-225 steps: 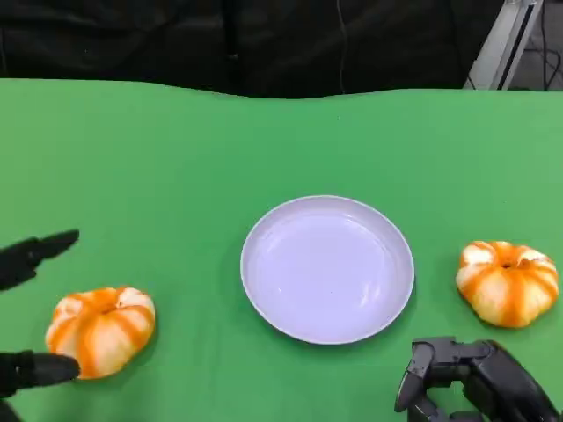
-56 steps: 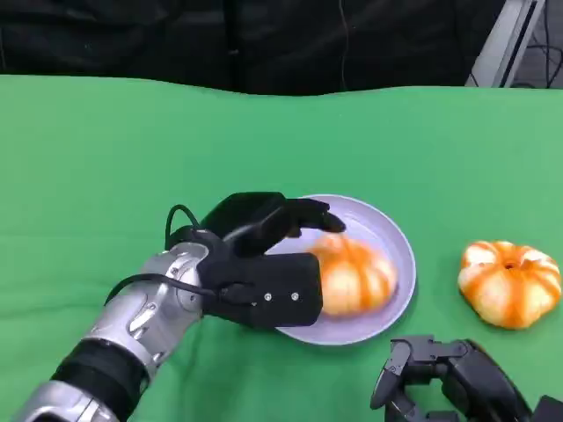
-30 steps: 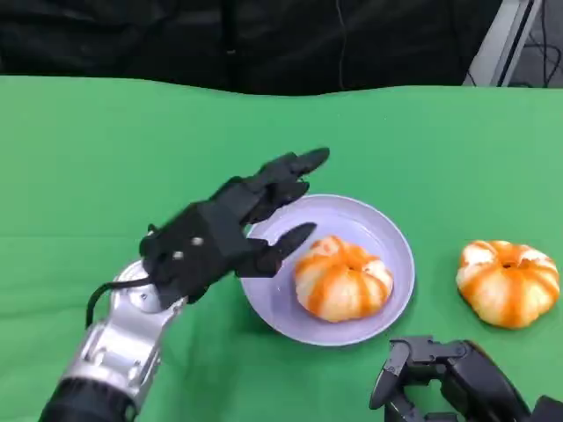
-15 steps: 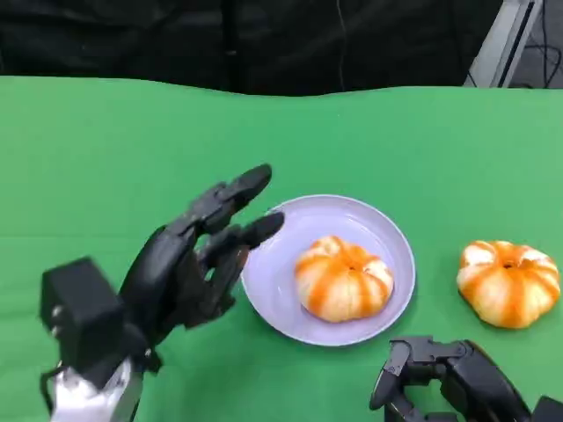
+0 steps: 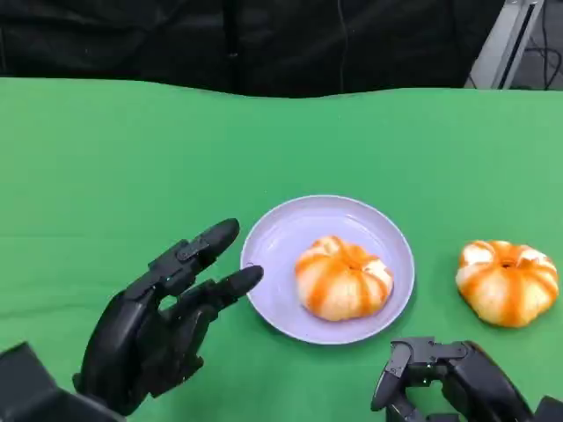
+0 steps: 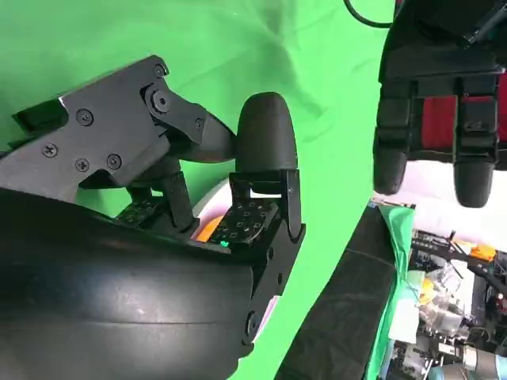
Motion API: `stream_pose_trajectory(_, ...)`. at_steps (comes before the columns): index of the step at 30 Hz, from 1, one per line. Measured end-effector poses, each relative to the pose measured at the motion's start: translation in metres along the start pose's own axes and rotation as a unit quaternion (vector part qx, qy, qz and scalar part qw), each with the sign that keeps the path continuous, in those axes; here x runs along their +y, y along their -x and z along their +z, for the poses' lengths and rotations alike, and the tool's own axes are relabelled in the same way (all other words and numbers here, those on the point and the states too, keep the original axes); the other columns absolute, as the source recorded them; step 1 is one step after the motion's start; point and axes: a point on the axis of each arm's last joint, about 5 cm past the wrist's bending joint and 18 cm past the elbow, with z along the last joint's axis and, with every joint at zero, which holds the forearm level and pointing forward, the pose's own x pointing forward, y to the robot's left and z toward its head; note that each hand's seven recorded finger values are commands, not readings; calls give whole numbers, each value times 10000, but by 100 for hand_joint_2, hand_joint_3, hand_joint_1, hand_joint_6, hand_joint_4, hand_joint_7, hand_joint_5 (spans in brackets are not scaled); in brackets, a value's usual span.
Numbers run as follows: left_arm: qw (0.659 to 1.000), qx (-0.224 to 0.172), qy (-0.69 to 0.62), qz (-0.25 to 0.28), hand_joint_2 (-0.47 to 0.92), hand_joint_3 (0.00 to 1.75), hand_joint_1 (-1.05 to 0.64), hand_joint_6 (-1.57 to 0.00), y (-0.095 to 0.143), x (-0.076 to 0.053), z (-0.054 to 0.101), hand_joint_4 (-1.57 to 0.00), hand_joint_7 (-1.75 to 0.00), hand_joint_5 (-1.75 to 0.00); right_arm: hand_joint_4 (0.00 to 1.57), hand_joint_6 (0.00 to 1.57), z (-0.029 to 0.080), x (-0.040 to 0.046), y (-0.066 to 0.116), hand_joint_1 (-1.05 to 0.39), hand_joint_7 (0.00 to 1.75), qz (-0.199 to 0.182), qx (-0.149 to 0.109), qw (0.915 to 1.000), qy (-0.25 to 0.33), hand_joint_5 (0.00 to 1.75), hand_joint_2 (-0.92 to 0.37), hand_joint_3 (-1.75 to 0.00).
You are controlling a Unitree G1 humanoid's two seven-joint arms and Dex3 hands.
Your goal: Grasp the bread from the table and place it into the plate.
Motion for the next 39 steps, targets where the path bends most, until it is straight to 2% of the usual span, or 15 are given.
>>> stream_pose_trajectory(8, 9999, 74, 98, 84, 92, 49, -71, -52, 168, -32, -153, -67, -2, -2, 83, 86, 3, -38, 16, -12, 116, -22, -6, 10000, -18, 146, -62, -95)
stream_pose_trajectory(13, 9999, 110, 74, 10, 92, 37, -51, -53, 206, -21, -219, -69, -1, -2, 83, 85, 4, -43, 16, -11, 117, -15, -1, 10000, -17, 145, -63, -96)
stream_pose_trajectory(14, 9999, 112, 67, 15, 92, 32, -33, -55, 212, -16, -226, -70, -2, -1, 83, 85, 4, -43, 16, -11, 117, -5, -3, 10000, -20, 146, -62, -95)
stream_pose_trajectory(15, 9999, 104, 70, 19, 92, 29, -25, -56, 215, -10, -233, -70, -2, -1, 83, 85, 4, -45, 16, -11, 117, 6, -6, 10000, -25, 146, -62, -96)
stream_pose_trajectory(18, 9998, 102, 143, 74, 92, 27, -21, -56, 208, 0, -256, -70, -2, -1, 84, 85, 7, -49, 9, -11, 116, 10, -21, 10000, -27, 146, -62, -96)
stream_pose_trajectory(19, 9998, 89, 163, 78, 92, 35, -5, -60, 205, 2, -258, -70, -3, -1, 84, 85, 7, -50, 9, -12, 116, 8, -24, 10000, -30, 145, -62, -95)
stream_pose_trajectory(21, 9997, 83, 190, 109, 92, 41, 4, -63, 201, 4, -266, -71, -3, -1, 84, 86, 7, -50, 9, -13, 115, 5, -24, 10000, -32, 144, -63, -95)
stream_pose_trajectory(26, 9997, 152, 110, 171, 92, 49, 6, -69, 202, 3, -288, -77, -4, -3, 83, 86, 7, -50, 8, -11, 115, 0, -24, 10000, -34, 144, -63, -94)
stream_pose_trajectory(28, 9997, 144, 50, 199, 92, 49, 5, -75, 196, 0, -286, -85, -6, -6, 84, 86, 7, -50, 8, -11, 116, 0, -25, 10000, -34, 145, -63, -94)
stream_pose_trajectory(31, 9994, 168, -180, 236, 92, 48, 2, -93, 188, -4, -274, -106, -6, -6, 83, 86, 7, -49, 8, -12, 116, -4, -23, 10000, -32, 146, -63, -94)
stream_pose_trajectory(33, 9986, 194, -435, 227, 92, 50, 1, -101, 183, -9, -262, -112, -6, -5, 83, 86, 7, -49, 7, -12, 116, -2, -21, 10000, -28, 146, -62, -95)
stream_pose_trajectory(34, 9982, 194, -523, 210, 91, 51, -1, -113, 182, -11, -257, -122, -7, -7, 83, 86, 7, -48, 7, -12, 117, 1, -19, 10000, -24, 146, -62, -95)
stream_pose_trajectory(37, 9979, 197, -588, 157, 88, 55, -3, -130, 184, -22, -265, -138, -8, -11, 83, 86, 7, -47, 7, -12, 117, 14, -13, 10000, -10, 147, -61, -96)
stream_pose_trajectory(38, 9980, 211, -581, 131, 82, 64, -5, -136, 185, -26, -273, -139, -10, -24, 83, 86, 7, -47, 7, -12, 117, 14, -13, 10000, -10, 147, -61, -96)
stream_pose_trajectory(39, 9981, 227, -570, 99, 76, 74, -6, -138, 189, -30, -285, -129, -15, -54, 83, 86, 7, -47, 6, -12, 117, 13, -15, 10000, -10, 147, -61, -96)
